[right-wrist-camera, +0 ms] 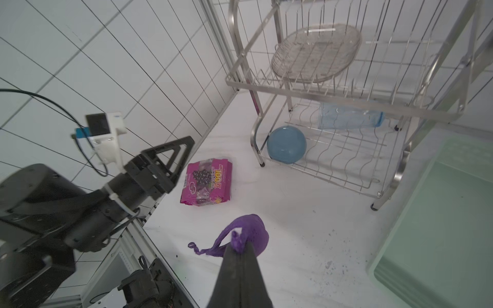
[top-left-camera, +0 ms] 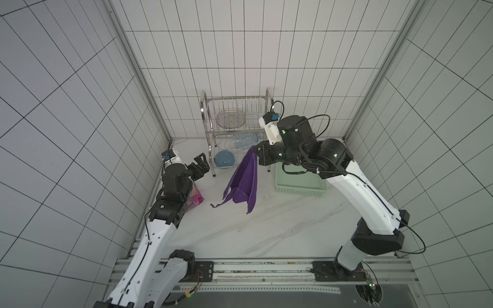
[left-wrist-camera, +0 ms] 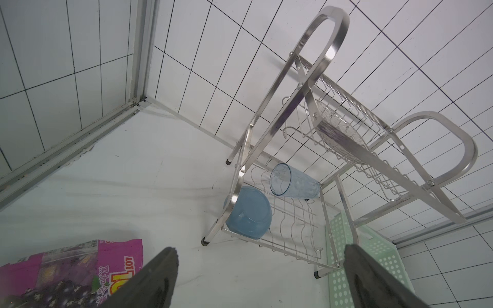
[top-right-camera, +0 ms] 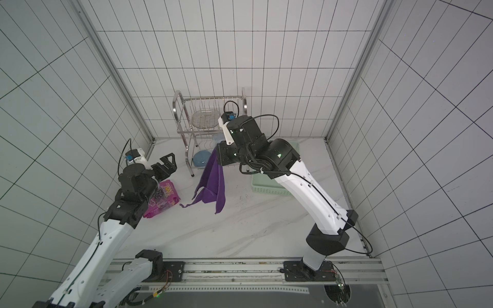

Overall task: Fold the square dishcloth
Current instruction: Place the cleaning item at the center of the board.

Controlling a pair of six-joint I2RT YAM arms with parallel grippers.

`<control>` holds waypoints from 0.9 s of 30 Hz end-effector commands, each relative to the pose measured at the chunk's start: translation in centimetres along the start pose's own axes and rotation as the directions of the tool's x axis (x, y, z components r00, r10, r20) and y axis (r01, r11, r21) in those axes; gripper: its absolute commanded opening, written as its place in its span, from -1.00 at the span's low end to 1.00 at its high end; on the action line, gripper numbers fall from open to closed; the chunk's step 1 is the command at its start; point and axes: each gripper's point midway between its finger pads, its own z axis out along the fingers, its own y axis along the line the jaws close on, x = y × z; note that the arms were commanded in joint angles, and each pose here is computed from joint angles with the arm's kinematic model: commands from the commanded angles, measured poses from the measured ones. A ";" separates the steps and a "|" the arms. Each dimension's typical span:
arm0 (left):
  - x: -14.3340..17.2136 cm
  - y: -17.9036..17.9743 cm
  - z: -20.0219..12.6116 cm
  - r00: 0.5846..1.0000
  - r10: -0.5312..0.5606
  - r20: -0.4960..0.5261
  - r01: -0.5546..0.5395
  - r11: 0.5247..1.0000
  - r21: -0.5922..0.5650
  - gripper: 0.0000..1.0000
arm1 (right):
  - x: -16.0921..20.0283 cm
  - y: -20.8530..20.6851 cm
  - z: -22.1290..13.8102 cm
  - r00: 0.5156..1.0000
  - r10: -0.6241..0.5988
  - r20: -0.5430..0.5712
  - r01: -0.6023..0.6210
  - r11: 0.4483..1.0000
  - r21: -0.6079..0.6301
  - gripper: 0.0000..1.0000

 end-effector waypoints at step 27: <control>16.8 1.8 2.9 0.832 -0.093 -0.547 0.161 0.984 0.077 0.96 | 15.0 -17.5 14.2 0.876 0.241 -0.417 -0.148 0.959 0.243 -1.00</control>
